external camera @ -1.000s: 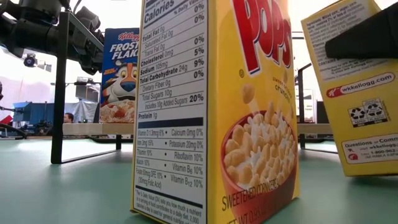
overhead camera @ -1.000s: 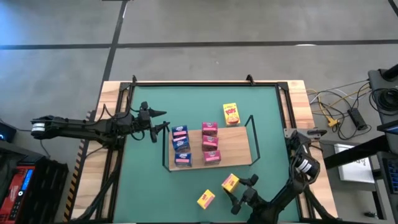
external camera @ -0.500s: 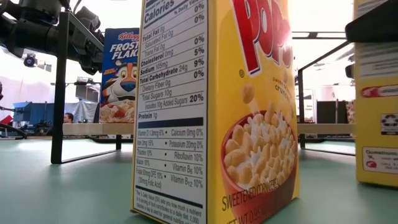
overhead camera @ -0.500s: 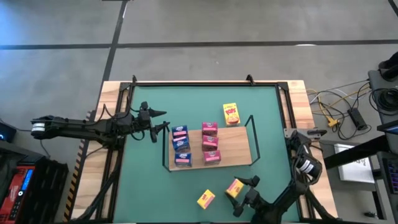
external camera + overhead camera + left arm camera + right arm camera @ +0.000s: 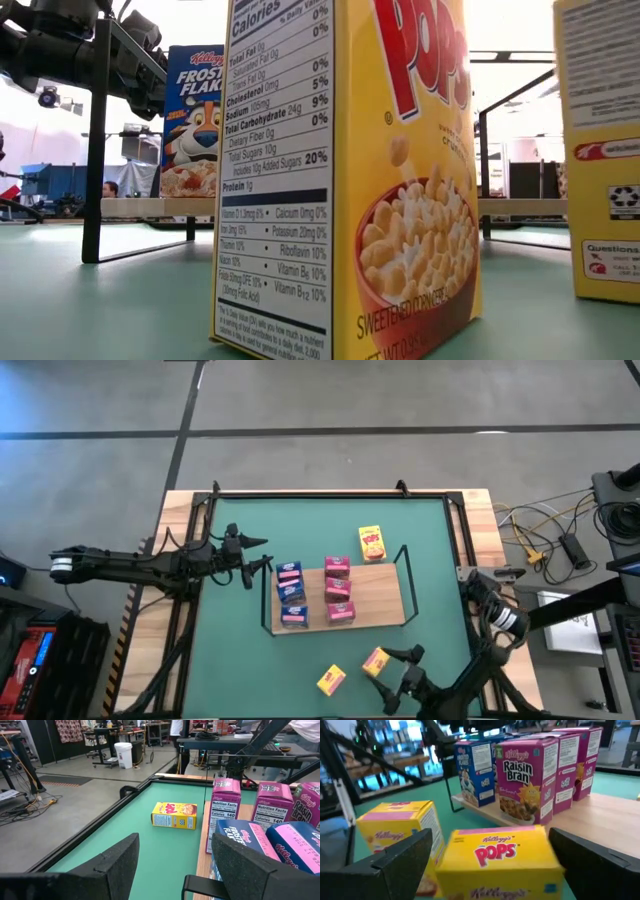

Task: Stack cereal on shelf
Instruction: Remove the yellow cereal box from the shelf, then put the bottom right yellow cereal box on the shelf

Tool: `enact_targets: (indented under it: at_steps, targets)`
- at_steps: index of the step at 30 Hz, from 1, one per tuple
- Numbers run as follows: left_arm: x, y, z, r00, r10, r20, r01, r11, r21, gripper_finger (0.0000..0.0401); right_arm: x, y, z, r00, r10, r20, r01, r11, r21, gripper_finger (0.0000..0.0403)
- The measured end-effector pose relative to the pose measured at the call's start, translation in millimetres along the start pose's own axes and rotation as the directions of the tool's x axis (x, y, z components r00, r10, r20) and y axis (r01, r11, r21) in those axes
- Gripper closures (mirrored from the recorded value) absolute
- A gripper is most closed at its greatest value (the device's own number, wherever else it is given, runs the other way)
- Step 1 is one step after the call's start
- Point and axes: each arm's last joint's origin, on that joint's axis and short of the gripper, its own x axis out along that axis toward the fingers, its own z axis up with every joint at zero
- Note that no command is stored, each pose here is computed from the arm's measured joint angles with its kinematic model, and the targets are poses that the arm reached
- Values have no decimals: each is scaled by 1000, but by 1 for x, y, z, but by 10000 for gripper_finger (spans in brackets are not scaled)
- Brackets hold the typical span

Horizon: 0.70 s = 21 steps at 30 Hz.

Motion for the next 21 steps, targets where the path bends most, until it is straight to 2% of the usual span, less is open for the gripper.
enact_targets:
  at_steps: [4, 7, 10, 12, 14, 16, 21]
  targets:
    - [0, 0, 0, 1000, 0, 0, 0, 1000, 0, 168, -11, -1, 30, 989, -17, -147, 22, 999, 30, 16]
    - [0, 0, 0, 1000, 0, 0, 0, 1000, 0, 168, -18, -4, 59, 954, -21, -298, 27, 999, 19, 16]
    - [0, 0, 0, 1000, 0, 0, 0, 1000, 0, 168, -25, -11, 91, 889, 9, -459, -31, 999, -41, 16]
    - [0, 0, 0, 1000, 0, 0, 0, 1000, 0, 168, -28, -15, 112, 817, 51, -575, -131, 986, -99, 16]
    - [0, 0, 0, 1000, 0, 0, 0, 1000, 0, 168, -29, -18, 129, 719, 110, -686, -295, 942, -159, 16]
    - [0, 0, 0, 1000, 0, 0, 0, 1000, 0, 168, -29, -18, 143, 646, 185, -741, -433, 887, -157, 16]
    - [0, 0, 0, 1000, 0, 0, 0, 1000, 0, 168, -19, -21, 168, 607, 282, -743, -601, 775, -196, 16]
